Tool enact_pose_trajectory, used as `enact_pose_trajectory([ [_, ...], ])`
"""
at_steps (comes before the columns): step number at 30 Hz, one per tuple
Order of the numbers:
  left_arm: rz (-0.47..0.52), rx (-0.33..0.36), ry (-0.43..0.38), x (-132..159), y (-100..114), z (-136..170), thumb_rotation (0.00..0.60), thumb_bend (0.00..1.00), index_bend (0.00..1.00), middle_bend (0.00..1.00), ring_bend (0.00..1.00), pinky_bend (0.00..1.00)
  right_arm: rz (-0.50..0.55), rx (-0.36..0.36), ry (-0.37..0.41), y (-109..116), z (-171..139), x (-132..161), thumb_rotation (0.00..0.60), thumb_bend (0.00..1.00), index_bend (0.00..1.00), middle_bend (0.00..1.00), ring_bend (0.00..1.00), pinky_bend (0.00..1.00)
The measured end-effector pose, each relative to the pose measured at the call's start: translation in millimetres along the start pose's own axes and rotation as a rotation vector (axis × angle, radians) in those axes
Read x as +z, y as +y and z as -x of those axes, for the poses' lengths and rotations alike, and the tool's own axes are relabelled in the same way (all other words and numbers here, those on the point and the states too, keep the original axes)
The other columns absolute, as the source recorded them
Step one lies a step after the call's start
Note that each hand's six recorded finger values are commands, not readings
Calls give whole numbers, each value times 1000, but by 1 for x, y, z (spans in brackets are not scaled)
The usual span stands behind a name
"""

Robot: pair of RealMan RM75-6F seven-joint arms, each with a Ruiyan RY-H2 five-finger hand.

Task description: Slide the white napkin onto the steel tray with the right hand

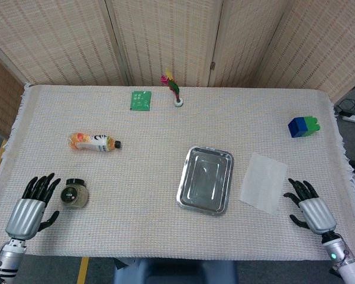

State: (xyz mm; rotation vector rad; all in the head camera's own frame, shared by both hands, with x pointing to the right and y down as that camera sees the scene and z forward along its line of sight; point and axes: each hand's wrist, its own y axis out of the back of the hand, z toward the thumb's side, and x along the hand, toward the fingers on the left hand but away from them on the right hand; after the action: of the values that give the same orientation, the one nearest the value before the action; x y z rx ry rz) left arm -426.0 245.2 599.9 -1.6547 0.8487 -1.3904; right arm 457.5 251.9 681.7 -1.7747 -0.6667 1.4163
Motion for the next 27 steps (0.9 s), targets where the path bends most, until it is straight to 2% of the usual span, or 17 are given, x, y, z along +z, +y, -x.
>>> enact_pose_trajectory([
  [10, 9, 2, 6, -1, 2, 0, 600, 364, 0, 0, 0, 0, -33, -23, 24, -14, 16, 4, 600, 339, 393, 24, 0, 0],
  [19, 12, 21, -3, 1, 8, 4, 600, 374, 0, 0, 0, 0, -17, -36, 33, -20, 21, 9, 600, 339, 396, 2, 0, 0],
  [24, 25, 88, -69, 11, 19, 7, 600, 390, 0, 0, 0, 0, -25, -23, 24, -23, 22, 8, 600, 339, 396, 0, 0, 0],
  [27, 28, 110, -78, 11, 23, 10, 600, 390, 0, 0, 0, 0, -34, -25, 22, -23, 23, 9, 600, 339, 396, 0, 0, 0],
])
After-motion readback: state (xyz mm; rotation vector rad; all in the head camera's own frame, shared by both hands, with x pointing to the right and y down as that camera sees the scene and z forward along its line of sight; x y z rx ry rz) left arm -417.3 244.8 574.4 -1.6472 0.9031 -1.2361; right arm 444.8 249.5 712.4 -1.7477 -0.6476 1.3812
